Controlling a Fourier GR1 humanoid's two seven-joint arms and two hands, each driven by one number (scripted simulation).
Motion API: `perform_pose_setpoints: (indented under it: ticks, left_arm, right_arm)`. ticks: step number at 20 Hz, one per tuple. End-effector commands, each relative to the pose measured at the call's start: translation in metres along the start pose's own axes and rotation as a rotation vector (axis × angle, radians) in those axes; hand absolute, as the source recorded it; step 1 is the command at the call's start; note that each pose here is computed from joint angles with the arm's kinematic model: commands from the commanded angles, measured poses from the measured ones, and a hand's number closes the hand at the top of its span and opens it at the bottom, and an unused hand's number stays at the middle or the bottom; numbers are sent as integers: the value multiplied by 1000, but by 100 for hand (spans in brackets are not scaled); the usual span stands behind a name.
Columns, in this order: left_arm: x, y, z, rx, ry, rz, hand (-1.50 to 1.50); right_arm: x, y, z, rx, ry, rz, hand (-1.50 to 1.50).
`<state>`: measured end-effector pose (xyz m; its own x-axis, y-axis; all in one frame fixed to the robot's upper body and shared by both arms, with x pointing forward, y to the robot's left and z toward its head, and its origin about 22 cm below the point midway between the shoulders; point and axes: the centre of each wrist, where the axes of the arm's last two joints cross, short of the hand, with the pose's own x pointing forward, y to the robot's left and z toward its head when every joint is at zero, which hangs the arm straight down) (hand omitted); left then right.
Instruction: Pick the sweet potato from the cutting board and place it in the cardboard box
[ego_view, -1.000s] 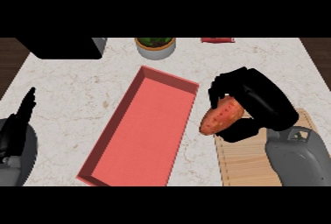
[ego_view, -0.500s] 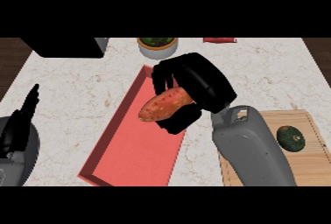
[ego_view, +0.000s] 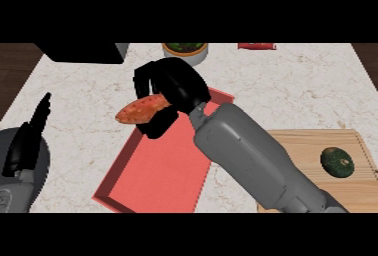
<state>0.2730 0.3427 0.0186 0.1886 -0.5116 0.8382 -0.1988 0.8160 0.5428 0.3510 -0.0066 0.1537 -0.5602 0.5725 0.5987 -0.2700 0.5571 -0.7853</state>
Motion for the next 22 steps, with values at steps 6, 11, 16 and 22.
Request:
perform_pose_setpoints:
  ticks: [6, 11, 16, 22]
  left_arm:
    - [17, -1, -19, -14, -27, 1, 0]
    - [8, -1, -3, -30, -32, 11, 0]
    - [3, -1, -5, -41, -22, -4, 0]
    - [-6, -6, 3, -25, -6, 9, 0]
  right_arm:
    - [-15, 39, -20, -4, 193, 9, -150]
    - [-31, 48, -19, 57, 235, -78, -150]
    - [-35, 58, -14, -34, 134, -137, -150]
    - [-36, 43, -19, -213, 59, -303, -150]
